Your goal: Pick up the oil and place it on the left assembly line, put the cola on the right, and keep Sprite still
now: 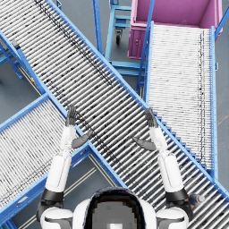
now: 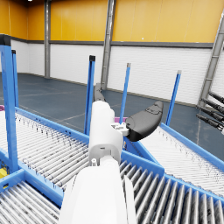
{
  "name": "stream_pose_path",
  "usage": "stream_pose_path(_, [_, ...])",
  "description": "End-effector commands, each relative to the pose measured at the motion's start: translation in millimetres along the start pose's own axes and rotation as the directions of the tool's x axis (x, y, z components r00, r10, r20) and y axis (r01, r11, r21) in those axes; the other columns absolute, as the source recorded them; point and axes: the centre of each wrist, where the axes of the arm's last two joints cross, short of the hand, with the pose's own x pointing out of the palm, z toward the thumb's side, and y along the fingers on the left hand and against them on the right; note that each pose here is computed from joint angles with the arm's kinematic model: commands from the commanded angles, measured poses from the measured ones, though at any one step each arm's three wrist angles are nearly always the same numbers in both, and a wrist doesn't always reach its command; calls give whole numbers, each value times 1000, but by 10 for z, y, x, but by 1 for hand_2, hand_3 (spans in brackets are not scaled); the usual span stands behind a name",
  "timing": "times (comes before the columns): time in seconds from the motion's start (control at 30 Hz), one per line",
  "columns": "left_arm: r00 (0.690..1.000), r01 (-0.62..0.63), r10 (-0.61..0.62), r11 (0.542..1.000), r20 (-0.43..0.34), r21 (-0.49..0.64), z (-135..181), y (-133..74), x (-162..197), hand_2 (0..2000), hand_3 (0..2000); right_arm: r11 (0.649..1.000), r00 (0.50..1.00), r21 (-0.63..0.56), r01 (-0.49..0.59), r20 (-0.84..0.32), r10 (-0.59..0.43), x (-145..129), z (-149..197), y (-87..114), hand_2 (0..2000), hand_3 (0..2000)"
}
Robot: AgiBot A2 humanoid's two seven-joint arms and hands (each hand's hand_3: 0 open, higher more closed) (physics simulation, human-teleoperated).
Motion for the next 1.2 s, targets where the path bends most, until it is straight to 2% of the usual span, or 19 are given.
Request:
stream_pose_path(0.03, [1000,0,0,1000,0,0,0,0,0,0,0,1000,1000,0,0,0,0,0,0,0,0,0])
stream_pose_path(1.2, [1000,0,0,1000,0,0,0,0,0,0,0,1000,1000,0,0,0,0,0,0,0,0,0])
